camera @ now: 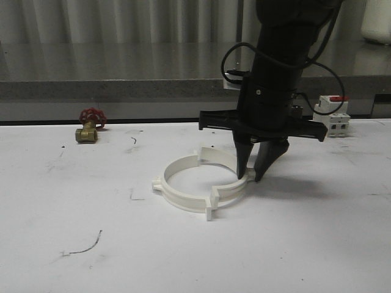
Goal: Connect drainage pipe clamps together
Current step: 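Lower and press the held half against the placed half to close the ring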
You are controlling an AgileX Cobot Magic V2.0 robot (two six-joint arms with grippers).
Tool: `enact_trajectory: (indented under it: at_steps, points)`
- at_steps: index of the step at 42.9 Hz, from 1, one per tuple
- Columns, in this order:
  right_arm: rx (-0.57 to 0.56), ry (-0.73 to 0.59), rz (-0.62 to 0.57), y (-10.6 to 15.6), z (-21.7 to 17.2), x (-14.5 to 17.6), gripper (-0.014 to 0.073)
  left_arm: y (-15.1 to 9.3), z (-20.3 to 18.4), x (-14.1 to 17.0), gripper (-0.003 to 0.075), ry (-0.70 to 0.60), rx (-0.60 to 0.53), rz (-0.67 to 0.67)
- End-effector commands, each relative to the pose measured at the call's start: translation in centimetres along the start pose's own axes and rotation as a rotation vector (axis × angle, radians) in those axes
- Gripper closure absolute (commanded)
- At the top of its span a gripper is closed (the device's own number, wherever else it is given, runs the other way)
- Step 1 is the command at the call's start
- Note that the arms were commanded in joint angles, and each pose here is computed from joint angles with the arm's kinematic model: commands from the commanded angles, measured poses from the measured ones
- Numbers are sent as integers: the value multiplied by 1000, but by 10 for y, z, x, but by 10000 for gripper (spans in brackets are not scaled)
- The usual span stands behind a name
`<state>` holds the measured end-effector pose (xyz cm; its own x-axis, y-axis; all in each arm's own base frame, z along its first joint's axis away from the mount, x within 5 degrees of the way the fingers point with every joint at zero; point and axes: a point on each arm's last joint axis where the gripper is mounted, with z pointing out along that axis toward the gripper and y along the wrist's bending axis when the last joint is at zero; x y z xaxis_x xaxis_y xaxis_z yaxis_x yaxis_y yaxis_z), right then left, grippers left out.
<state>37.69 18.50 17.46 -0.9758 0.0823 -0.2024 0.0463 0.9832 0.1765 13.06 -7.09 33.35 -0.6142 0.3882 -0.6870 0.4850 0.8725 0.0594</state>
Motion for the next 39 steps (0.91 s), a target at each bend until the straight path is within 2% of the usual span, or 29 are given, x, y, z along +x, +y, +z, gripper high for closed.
enact_trajectory:
  at_steps: [1,25,35,39]
  points:
    - [-65,-110,-18,10,-31,-10,399,0,-7,-11,429,-91,2,-5]
    - [-42,-83,-26,8,-30,-7,394,0,-7,-11,429,-91,2,-5]
    - [-45,-89,-26,8,-30,-8,262,0,-7,-11,429,-91,2,-5]
    - [-47,-92,-26,9,-30,-8,248,0,-7,-11,429,-91,2,-5]
